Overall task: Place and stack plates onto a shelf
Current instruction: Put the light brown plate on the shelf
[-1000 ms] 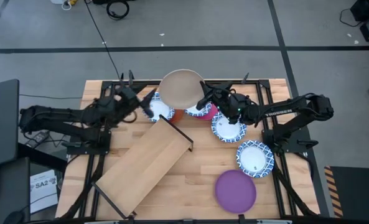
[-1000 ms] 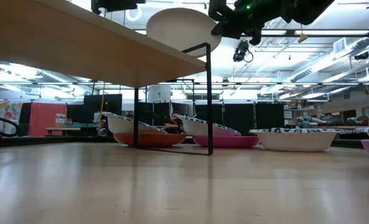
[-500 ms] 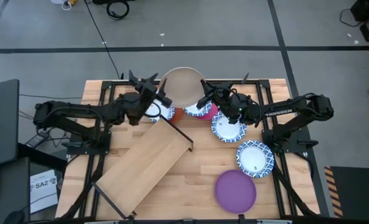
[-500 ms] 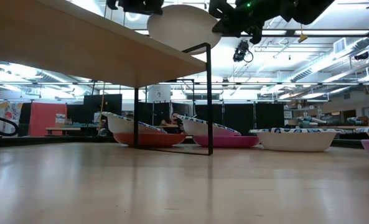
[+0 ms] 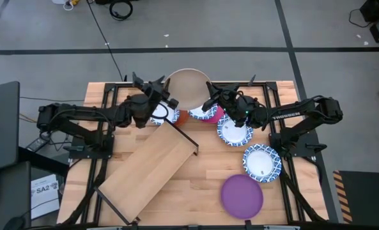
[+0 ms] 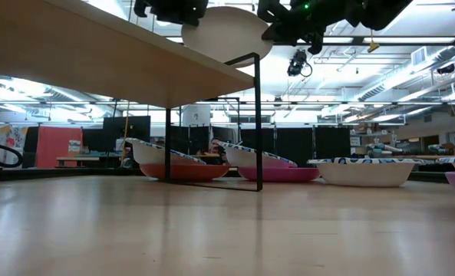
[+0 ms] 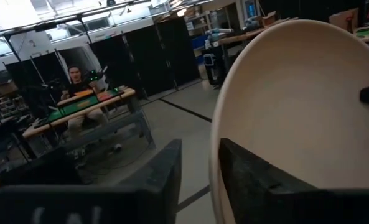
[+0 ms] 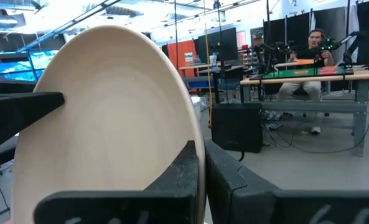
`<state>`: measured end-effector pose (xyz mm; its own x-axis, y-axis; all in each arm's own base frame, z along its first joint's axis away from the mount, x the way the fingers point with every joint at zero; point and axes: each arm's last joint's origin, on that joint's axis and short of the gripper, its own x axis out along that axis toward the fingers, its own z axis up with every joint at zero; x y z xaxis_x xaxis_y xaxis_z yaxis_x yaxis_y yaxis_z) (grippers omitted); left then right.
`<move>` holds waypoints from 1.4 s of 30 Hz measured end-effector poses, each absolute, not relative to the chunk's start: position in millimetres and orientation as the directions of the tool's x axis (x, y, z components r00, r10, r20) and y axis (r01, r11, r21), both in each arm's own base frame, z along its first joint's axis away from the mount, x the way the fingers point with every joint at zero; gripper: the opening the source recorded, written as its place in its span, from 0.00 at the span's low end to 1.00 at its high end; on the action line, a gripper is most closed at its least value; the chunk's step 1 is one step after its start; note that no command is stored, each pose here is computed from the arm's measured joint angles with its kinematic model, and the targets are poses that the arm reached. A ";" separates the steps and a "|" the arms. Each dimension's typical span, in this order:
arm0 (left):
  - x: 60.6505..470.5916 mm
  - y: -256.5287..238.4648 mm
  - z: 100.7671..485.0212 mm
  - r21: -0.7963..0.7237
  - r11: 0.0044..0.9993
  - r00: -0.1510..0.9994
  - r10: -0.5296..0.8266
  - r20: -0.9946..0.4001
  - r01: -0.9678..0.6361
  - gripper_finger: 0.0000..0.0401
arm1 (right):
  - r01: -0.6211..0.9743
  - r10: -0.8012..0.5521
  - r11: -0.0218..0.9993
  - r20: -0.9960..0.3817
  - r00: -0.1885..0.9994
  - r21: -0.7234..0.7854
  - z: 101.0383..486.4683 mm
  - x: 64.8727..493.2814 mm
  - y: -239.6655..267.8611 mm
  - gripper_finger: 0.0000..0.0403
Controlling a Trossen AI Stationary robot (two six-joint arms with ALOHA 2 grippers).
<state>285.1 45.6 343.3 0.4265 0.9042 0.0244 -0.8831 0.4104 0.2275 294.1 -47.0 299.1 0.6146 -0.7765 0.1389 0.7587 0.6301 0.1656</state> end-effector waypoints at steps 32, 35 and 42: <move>284.9 43.0 344.6 0.225 0.433 0.451 0.892 0.029 -0.873 0.04 | 0.744 -0.758 0.652 0.143 0.636 0.150 300.7 293.5 -44.7 0.39; 282.7 41.1 346.1 0.228 0.430 0.448 0.894 0.027 -0.873 0.04 | 0.734 -0.747 0.665 0.143 0.649 0.140 306.0 289.2 -39.1 0.45; 260.9 19.0 358.3 0.286 0.435 0.456 0.890 0.006 -0.854 0.04 | 0.695 -0.706 0.708 0.133 0.695 0.128 325.9 267.3 -21.3 0.51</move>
